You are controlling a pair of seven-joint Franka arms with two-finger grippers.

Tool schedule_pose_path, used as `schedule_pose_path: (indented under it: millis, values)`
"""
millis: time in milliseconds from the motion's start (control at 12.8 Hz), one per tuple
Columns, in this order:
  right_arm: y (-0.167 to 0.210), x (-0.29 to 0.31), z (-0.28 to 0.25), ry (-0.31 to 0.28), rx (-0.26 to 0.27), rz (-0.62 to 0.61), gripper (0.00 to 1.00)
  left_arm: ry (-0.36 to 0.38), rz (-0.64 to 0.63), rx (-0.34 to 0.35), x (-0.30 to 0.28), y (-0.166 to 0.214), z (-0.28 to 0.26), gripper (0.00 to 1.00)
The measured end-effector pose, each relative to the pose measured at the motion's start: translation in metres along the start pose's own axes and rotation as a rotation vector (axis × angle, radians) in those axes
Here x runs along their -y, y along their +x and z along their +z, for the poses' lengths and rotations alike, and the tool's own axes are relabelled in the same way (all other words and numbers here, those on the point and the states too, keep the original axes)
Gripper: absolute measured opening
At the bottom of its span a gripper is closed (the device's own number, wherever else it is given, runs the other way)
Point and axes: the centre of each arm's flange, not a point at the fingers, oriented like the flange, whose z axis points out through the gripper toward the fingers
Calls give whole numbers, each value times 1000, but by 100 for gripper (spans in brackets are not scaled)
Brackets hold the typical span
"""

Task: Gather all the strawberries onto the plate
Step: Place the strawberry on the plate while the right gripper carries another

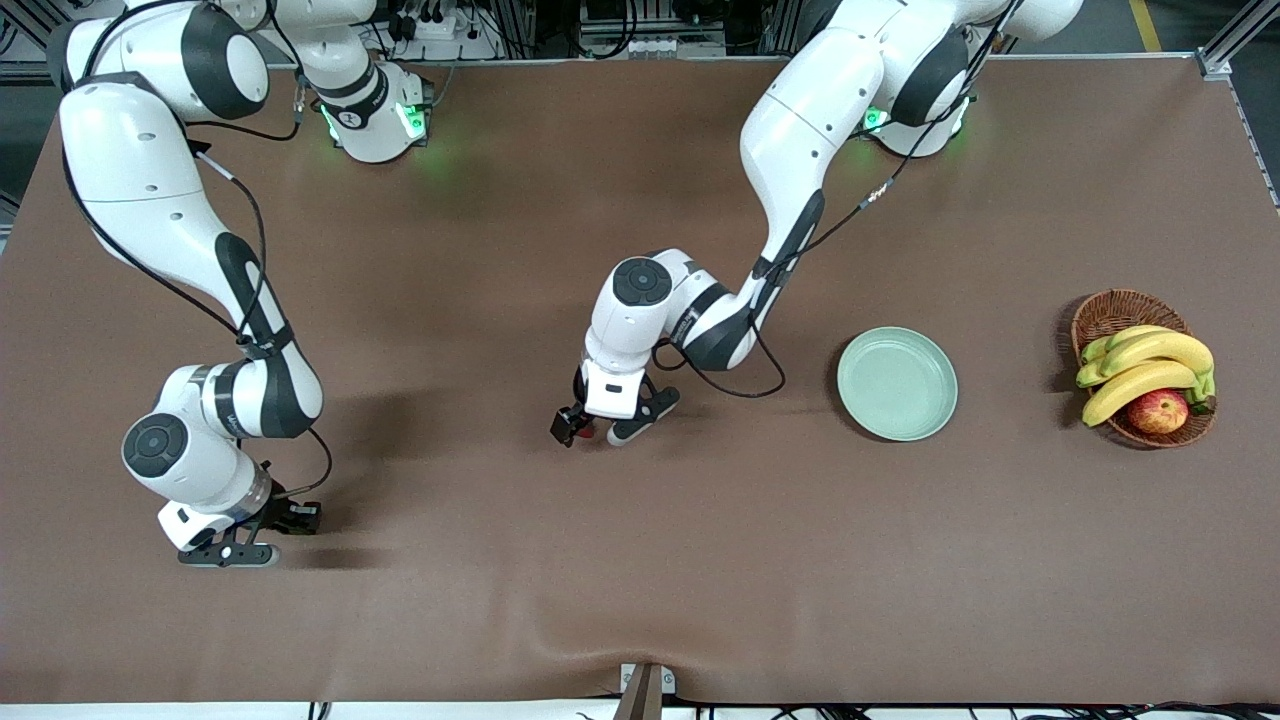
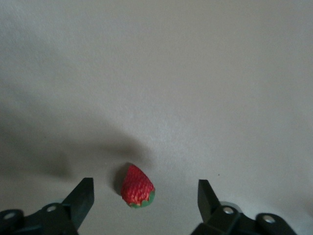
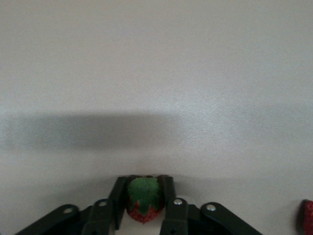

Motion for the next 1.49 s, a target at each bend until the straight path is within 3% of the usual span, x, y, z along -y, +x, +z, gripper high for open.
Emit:
schedule_pose_path:
  millis: [313,626,704,860,1173,1329,1486]
  values:
    - [2,1,-3,3,-4,-1,32,8,4,3,13,-6,23,87]
    - [9,18,-31,84,48,59,32,-4,6,4,12,-7,25,41]
    - [10,27,-45,109,69,64,32,-11,4,4,9,-8,22,33]
    - [10,52,-68,151,114,51,32,-21,-25,3,-5,1,3,33]
    - [0,133,-85,231,156,65,32,176,-87,-25,-40,94,-135,33]
    - [-16,211,-93,247,177,64,32,305,-39,-13,-25,144,-197,33]
    - [-49,309,-104,252,198,53,32,400,6,8,15,192,-222,33]
